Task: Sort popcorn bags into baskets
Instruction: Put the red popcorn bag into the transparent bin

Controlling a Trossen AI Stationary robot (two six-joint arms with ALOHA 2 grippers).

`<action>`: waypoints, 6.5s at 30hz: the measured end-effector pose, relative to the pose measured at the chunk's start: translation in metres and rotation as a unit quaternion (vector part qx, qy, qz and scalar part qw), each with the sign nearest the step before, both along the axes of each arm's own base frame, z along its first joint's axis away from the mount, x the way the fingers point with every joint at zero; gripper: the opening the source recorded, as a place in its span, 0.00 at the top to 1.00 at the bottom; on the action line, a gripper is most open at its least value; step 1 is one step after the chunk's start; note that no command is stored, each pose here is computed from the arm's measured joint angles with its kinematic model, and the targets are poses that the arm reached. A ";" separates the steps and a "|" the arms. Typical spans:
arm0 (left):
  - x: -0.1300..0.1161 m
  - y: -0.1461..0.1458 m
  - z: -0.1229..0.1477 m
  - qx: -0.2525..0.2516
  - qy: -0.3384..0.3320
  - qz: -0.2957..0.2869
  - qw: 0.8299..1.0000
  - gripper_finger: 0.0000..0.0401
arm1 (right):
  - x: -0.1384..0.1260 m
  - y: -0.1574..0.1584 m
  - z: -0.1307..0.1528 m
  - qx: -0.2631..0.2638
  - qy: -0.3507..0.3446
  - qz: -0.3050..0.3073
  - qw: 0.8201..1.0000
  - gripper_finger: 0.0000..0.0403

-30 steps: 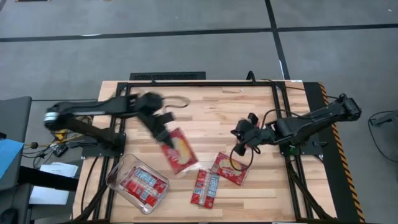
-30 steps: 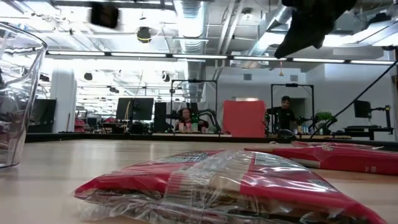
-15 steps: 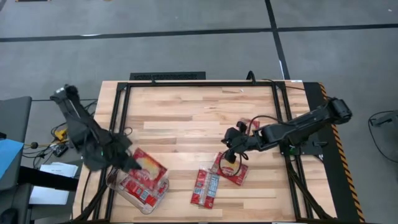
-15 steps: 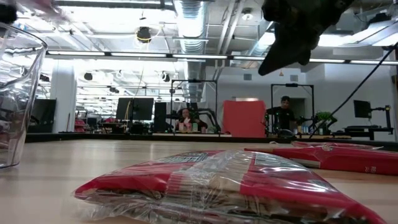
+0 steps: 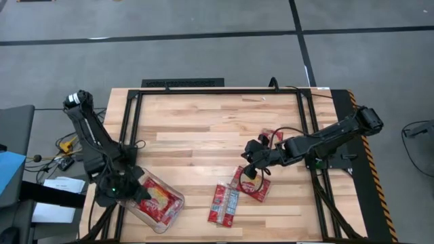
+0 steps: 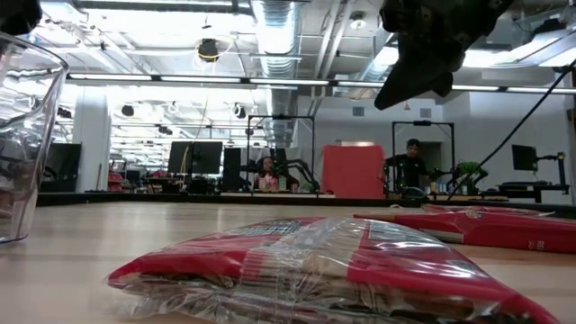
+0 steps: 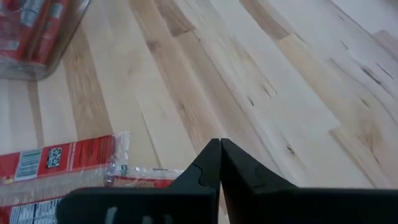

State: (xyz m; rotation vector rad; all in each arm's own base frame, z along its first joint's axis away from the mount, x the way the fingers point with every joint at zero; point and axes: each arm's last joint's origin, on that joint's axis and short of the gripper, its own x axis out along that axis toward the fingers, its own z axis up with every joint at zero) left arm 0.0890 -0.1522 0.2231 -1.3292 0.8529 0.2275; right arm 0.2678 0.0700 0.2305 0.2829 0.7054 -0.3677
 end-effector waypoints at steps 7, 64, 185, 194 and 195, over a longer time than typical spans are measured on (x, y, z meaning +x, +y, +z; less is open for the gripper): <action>-0.001 0.002 -0.006 0.009 0.033 -0.016 0.999 0.58 | 0.000 0.000 0.000 0.000 0.001 0.000 1.000 0.89; 0.183 0.219 -0.055 -0.038 -0.127 0.109 0.985 0.10 | 0.026 0.021 -0.094 -0.013 0.158 0.044 0.986 0.93; 0.209 0.193 -0.101 -0.045 -0.128 0.029 0.990 0.97 | 0.037 -0.019 0.029 -0.078 0.039 0.042 0.995 0.96; 0.164 0.157 0.025 -0.146 -0.272 -0.076 0.948 0.99 | -0.002 -0.015 0.058 -0.114 0.037 -0.002 0.993 0.94; 0.152 0.149 0.036 -0.146 -0.277 -0.075 0.947 0.99 | -0.003 -0.015 0.057 -0.111 0.039 -0.006 0.993 0.93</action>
